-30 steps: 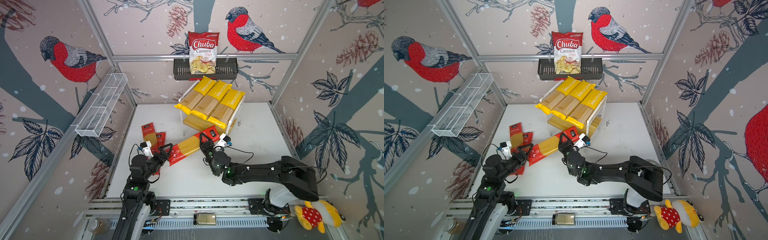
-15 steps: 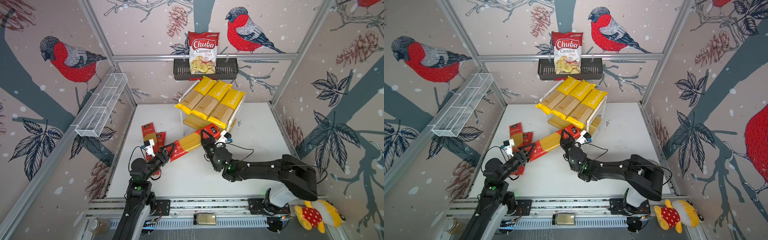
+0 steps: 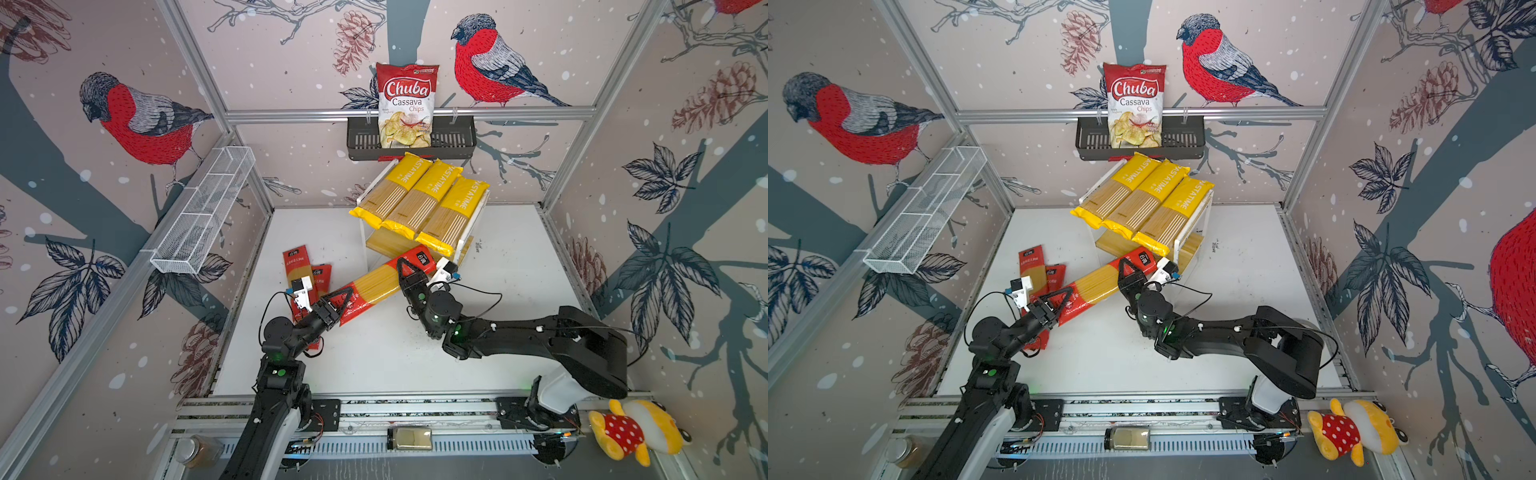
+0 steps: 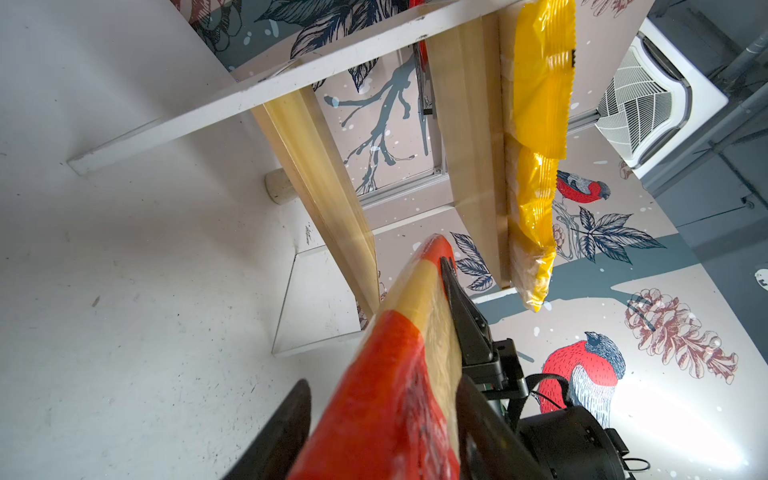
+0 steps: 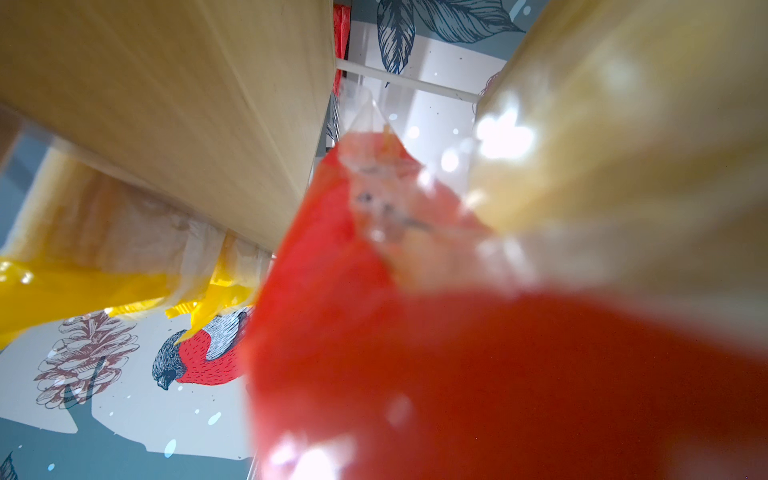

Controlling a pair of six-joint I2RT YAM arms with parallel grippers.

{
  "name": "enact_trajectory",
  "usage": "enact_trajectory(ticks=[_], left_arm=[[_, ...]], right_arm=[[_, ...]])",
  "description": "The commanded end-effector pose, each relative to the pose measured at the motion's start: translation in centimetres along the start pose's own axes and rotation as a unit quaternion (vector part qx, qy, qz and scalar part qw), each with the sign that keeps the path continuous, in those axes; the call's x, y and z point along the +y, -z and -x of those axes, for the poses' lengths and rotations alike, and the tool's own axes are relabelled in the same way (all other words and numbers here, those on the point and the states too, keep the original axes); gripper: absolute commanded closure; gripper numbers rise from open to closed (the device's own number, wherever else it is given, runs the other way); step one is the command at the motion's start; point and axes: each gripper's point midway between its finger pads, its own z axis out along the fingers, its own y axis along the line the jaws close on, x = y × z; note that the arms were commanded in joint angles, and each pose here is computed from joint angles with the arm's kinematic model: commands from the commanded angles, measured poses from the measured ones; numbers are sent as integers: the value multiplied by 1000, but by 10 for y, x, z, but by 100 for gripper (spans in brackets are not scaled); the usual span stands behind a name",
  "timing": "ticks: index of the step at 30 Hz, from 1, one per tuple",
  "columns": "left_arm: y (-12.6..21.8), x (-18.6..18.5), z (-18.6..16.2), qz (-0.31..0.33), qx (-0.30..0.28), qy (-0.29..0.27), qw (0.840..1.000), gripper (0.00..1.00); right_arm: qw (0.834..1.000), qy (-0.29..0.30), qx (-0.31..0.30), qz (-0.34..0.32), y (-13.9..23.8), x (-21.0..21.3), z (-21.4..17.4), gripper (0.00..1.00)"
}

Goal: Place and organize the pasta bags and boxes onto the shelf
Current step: 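Open the right gripper and withdraw it while the left gripper pushes the pack in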

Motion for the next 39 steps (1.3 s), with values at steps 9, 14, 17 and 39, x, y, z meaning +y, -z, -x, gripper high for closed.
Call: enact_trajectory(ticks=[9, 14, 17, 39], left_arm=[[-2, -19, 6, -31, -5, -33, 999, 75], [-4, -20, 11, -28, -13, -28, 999, 81], [-4, -21, 14, -28, -19, -22, 999, 87], [1, -39, 71, -55, -162, -12, 985, 100]], right_arm=[[996, -69, 5, 58, -3, 30, 5, 71], [996, -70, 8, 58, -1, 29, 6, 56], [996, -69, 10, 57, 1, 27, 6, 51], [995, -25, 75, 54, 37, 9, -19, 39]])
